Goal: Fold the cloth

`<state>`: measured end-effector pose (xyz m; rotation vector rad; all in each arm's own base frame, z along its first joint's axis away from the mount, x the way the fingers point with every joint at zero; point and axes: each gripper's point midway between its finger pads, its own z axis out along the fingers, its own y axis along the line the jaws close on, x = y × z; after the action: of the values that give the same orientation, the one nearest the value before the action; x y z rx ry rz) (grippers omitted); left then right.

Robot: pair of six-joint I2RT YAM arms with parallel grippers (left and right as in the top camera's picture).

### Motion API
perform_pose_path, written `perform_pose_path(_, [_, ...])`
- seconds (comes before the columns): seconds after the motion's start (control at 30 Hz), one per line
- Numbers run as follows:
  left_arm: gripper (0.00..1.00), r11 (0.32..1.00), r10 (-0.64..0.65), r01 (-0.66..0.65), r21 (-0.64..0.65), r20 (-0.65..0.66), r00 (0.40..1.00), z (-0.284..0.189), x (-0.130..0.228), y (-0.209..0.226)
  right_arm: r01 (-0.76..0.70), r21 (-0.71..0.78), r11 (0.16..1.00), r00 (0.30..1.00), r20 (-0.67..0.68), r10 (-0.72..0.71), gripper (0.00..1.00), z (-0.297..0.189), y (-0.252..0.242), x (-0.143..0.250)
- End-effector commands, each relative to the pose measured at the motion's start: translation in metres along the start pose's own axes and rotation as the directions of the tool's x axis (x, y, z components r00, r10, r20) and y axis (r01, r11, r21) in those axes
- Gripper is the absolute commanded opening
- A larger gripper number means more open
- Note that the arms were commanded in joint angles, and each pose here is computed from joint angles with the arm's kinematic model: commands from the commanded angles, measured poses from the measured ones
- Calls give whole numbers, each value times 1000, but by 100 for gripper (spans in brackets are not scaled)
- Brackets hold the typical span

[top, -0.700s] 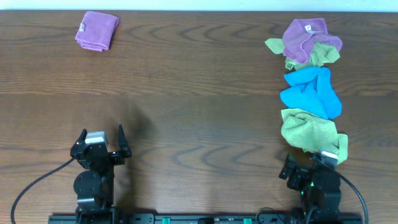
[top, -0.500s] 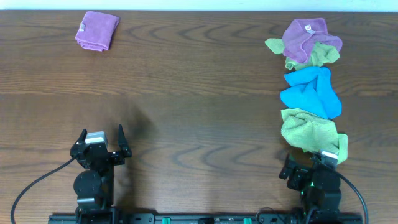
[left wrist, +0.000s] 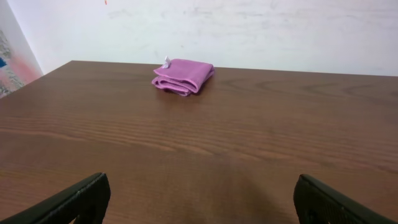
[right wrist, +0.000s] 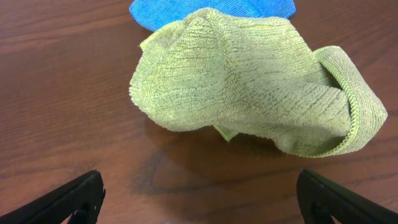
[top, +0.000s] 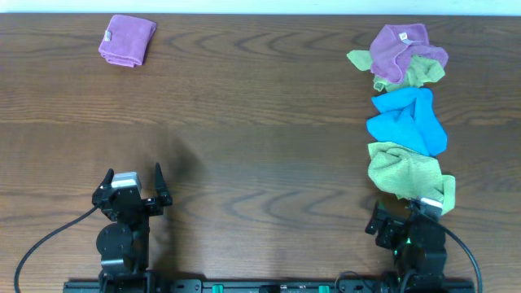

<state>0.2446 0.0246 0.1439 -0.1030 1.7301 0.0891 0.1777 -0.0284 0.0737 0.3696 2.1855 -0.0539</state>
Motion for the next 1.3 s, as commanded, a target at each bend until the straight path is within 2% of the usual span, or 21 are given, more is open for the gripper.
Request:
perform_pose_path(0.0, [95, 1000, 20, -21, -21, -57, 998, 2, 21, 4, 21, 10, 1000, 1000, -3, -21, 99, 2, -2, 3])
perform_pose_path(0.87, [95, 1000, 20, -21, -21, -57, 998, 2, 21, 4, 21, 10, 1000, 1000, -2, -21, 99, 2, -2, 3])
perform_pose_path(0.97, [95, 1000, 20, -21, -21, -57, 998, 2, 21, 4, -11, 0, 1000, 999, 47, 11, 99, 2, 1, -9])
perform_pose_path(1.0, [95, 1000, 20, -21, -21, -57, 998, 2, 21, 4, -121, -29, 992, 987, 101, 123, 99, 1, 5, -23])
perform_pose_path(1.03, [95, 1000, 20, -21, -21, -57, 998, 2, 21, 4, -298, -81, 951, 941, 144, 307, 99, -1, 9, -38])
perform_pose_path(1.07, [95, 1000, 20, -21, -21, -57, 998, 2, 21, 4, -480, -145, 865, 851, 164, 500, 99, -4, 12, -51])
perform_pose_path(1.1, [95, 1000, 20, -21, -21, -57, 998, 2, 21, 4, -526, -187, 830, 810, 187, 555, 99, -7, 14, -62])
perform_pose_path(1.27, [95, 1000, 20, -21, -21, -57, 998, 2, 21, 4, -484, -428, 764, 656, 401, 640, 99, -45, 24, -141])
